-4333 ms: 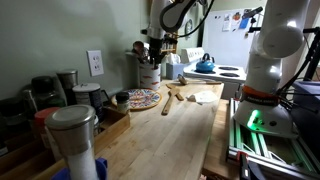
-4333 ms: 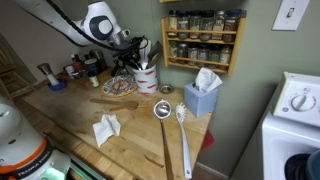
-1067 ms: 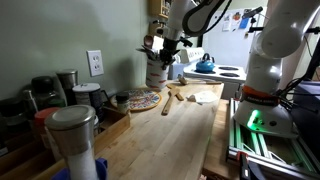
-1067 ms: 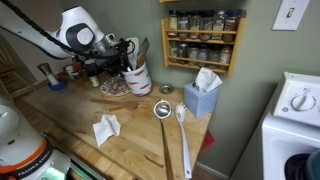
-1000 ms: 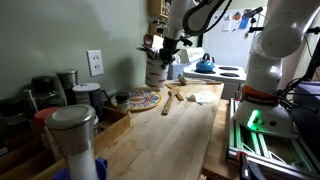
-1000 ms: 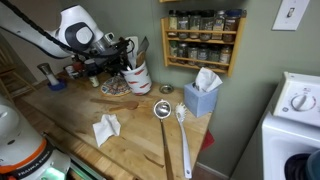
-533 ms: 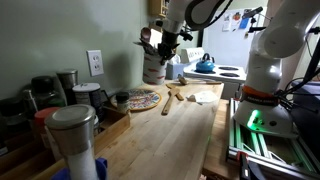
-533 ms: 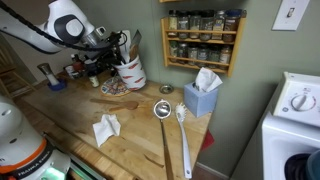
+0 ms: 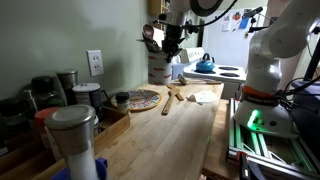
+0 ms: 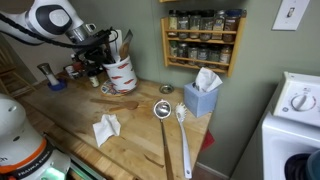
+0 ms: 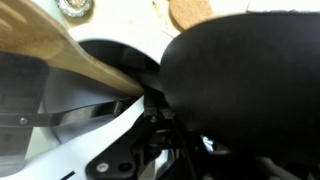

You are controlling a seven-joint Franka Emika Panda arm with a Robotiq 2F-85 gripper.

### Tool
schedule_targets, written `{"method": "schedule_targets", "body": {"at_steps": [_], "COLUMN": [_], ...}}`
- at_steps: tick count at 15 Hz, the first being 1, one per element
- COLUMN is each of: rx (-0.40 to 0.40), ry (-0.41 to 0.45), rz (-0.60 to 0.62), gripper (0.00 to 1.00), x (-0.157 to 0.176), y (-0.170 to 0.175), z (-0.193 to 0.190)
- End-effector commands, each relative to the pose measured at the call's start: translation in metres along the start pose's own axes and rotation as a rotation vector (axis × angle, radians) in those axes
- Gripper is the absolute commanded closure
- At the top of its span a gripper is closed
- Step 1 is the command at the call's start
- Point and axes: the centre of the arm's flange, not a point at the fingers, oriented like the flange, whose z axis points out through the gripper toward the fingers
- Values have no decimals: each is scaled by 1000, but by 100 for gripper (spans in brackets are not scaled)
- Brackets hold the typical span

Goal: Move the white bucket to the left

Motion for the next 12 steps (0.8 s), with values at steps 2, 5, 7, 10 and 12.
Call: {"method": "schedule_targets", "body": {"at_steps": [2,5,7,10,12], "rx": [-60,-51,-46,-26,-12], "ry": [97,123,140,168,189], "rz": [-87,-173,-251,-366,-438], "gripper": [96,96,96,96,96], "x": [-15,-14,-12,-8,-6], "y": [-26,-38,-47,-62,-73], "z": [-59,-69,-75,-81,-84]}}
